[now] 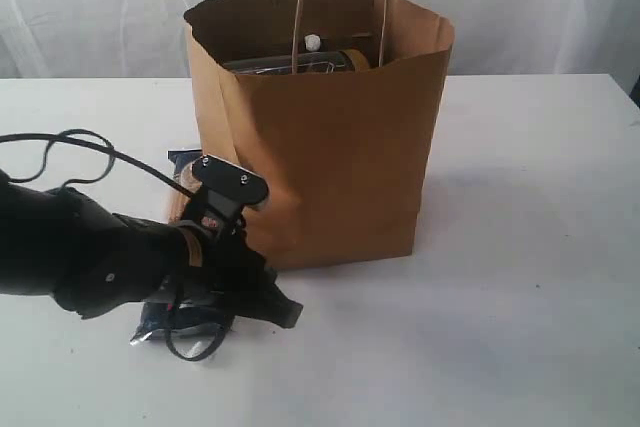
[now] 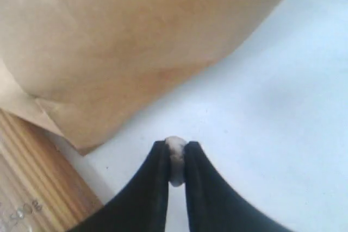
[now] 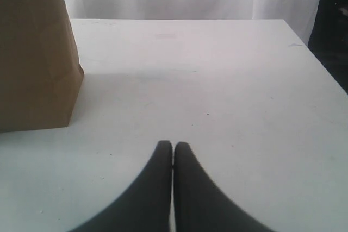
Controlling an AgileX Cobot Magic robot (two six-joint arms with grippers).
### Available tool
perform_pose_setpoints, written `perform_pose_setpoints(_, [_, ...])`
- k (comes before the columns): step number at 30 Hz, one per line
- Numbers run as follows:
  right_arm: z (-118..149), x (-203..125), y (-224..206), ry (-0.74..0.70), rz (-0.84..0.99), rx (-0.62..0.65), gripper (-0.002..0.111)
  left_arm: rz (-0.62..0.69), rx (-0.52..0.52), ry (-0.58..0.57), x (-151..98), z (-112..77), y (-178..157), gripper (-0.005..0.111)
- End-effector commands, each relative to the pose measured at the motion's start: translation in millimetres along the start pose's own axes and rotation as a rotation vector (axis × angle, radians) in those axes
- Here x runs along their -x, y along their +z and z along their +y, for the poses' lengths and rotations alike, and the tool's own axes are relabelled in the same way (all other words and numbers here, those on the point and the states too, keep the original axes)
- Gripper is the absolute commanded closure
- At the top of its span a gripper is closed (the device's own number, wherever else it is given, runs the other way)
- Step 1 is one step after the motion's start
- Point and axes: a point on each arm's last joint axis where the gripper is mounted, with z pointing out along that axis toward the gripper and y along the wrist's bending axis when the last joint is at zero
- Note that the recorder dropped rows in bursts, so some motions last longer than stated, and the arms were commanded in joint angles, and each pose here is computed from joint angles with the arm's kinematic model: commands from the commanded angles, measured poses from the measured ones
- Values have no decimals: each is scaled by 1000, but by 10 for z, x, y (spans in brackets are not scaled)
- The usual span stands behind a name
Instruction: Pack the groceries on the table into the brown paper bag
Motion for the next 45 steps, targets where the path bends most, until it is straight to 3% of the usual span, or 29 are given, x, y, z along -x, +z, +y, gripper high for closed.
perform_pose_setpoints(1, [1,2,1,-1,-9,2,108,90,4,0,-32,-6,-229,107])
perform_pose_setpoints(7, [1,2,1,-1,-9,2,108,213,3,65,-53,-11,-712,107])
perform_pose_setpoints(10, [1,2,1,-1,-9,2,108,181,-11,80,-12,-24,-1030,107])
perform_pose_setpoints(18, [1,2,1,-1,-9,2,108,-159,-69,144,143,-74,-1881,107])
perform_pose_setpoints(23, [1,2,1,-1,-9,2,108,-534,-46,185,360,-71,-2241,107])
perform_pose_setpoints(28, [1,2,1,-1,-9,2,108,-790,40,320,560,-66,-2347,107])
perform_pose_setpoints(37, [1,2,1,-1,-9,2,108,-811,51,311,647,-67,-2184,107])
perform_pose_setpoints(42, [1,2,1,-1,-9,2,108,-996,88,291,799,-59,-2183,107])
perform_pose_setpoints(45, [1,2,1,-1,-9,2,108,-1027,103,287,872,-58,-2007,107])
